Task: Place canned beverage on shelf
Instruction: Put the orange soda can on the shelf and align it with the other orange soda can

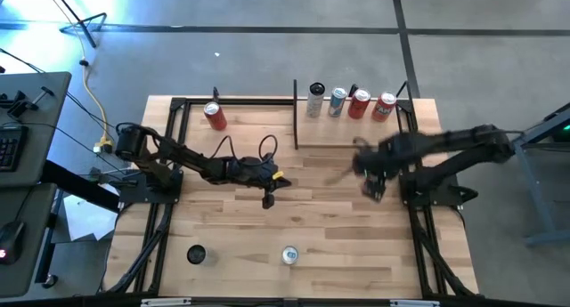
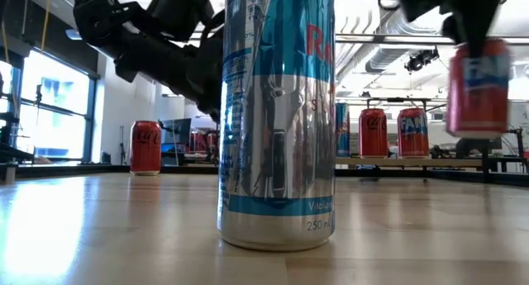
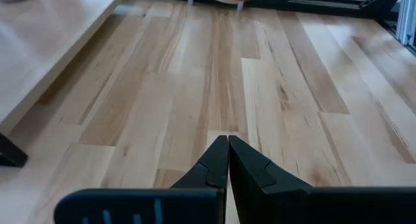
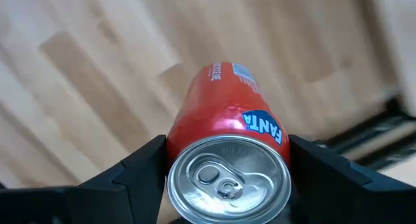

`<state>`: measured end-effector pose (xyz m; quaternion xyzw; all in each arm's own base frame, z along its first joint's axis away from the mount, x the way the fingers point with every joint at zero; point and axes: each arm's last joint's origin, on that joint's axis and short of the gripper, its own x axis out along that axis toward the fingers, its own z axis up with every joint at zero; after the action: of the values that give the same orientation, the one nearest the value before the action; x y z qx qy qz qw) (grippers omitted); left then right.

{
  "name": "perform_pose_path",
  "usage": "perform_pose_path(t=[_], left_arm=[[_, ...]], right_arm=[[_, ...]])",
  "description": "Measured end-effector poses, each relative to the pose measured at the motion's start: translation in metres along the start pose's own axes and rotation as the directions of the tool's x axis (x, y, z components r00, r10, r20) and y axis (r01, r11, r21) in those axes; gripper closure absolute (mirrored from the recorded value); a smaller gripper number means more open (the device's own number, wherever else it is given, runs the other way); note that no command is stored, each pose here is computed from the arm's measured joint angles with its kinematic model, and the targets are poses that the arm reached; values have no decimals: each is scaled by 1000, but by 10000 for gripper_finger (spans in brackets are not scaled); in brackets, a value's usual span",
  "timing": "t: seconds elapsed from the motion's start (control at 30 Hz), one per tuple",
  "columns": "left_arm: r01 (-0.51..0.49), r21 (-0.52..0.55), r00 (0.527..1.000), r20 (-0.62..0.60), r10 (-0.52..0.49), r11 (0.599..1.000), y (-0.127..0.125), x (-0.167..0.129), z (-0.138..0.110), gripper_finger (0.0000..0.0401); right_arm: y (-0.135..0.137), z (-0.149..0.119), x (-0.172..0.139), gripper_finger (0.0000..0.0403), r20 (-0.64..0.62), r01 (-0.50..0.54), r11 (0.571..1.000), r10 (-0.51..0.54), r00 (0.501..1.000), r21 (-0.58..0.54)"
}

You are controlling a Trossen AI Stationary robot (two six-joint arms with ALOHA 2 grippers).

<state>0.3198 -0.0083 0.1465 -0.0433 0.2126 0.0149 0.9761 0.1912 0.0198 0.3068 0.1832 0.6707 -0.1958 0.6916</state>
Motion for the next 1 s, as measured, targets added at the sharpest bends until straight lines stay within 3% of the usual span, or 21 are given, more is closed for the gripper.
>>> perform_pose_path(t=[0.27,0.57,0.73,1.0], left_arm=[[1,-22,1000,6,-1,1000,1,-9,-5,398],[1,-11,1000,11,-1,1000,1,-10,-8,398],[1,-8,1000,10,-1,1000,1,-10,-8,398],[8,-13,1000,9,-8,1000,-1,-10,-8,398]], right_arm=[[-81,51,-27,135,51,62,998,-63,997,22],[-166,67,-14,135,-34,95,989,-92,995,112],[-195,70,-7,135,-31,98,985,-94,995,145],[-219,66,11,135,-49,64,981,-56,997,182]])
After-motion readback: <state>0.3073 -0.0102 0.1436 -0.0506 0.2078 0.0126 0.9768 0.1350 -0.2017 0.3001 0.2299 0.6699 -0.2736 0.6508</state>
